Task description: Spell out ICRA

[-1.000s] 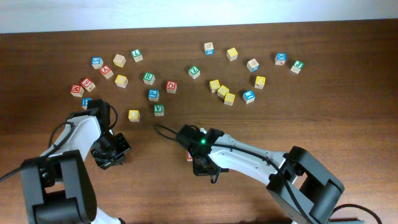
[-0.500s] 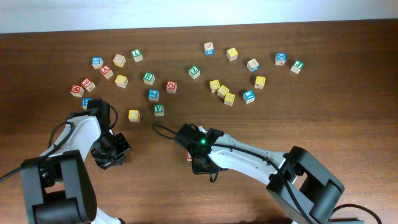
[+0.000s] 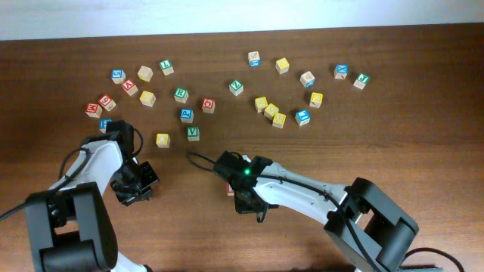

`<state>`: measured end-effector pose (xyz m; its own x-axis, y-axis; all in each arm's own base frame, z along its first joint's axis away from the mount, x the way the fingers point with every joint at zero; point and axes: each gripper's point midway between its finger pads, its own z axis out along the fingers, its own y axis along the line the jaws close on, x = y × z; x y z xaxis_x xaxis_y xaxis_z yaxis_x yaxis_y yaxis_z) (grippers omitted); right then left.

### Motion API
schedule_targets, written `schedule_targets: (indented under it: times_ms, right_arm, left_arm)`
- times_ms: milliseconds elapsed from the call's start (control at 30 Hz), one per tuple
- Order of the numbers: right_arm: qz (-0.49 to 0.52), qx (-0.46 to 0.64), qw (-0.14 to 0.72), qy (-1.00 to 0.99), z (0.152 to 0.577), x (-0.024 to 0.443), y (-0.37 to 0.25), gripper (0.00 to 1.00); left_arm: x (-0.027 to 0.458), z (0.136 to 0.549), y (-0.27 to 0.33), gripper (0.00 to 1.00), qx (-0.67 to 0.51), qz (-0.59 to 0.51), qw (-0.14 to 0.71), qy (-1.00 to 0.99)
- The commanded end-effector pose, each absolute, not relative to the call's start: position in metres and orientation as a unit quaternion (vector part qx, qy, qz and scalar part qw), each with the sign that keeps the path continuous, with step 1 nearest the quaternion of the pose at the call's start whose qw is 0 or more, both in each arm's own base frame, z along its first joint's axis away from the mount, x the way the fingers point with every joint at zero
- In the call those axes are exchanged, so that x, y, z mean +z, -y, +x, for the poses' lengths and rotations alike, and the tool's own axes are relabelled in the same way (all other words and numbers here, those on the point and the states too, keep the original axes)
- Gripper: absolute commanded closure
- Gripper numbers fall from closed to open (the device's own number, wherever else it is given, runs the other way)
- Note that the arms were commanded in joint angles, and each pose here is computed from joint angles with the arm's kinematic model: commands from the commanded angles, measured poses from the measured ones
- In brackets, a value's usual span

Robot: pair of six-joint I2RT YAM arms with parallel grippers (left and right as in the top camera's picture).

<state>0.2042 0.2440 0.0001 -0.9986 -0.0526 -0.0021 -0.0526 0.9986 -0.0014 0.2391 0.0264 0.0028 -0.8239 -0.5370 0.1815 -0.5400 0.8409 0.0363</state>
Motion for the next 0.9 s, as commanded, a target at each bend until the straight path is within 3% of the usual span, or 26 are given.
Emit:
schedule_targets:
  times_ms: [0,500,667,767,867]
  right_arm:
    - [-0.026,-0.004,-0.008,-1.000,0.200,0.003,-0.238,0.96]
    - [-0.048,0.017,-0.019,-0.999,0.211,0.000,-0.232,0.96]
    - [-0.066,0.039,-0.006,-0.997,0.212,0.049,-0.233,0.96]
    - [-0.025,0.033,-0.003,-0.999,0.223,0.072,-0.204,0.96]
    - [0.016,0.000,-0.013,-1.000,0.242,0.067,-0.157,0.96]
  left_arm:
    - [0.002,0.241,-0.030,1.00,0.002,0.277,0.093,0.956]
    - [0.001,0.240,-0.029,1.00,0.005,0.277,0.096,0.956]
    - [0.002,0.242,-0.005,1.00,0.060,0.233,0.103,0.965]
    - [0.003,0.242,0.016,1.00,0.066,0.198,0.106,0.972]
    - [0.002,0.239,0.048,1.00,0.058,0.143,0.108,0.982]
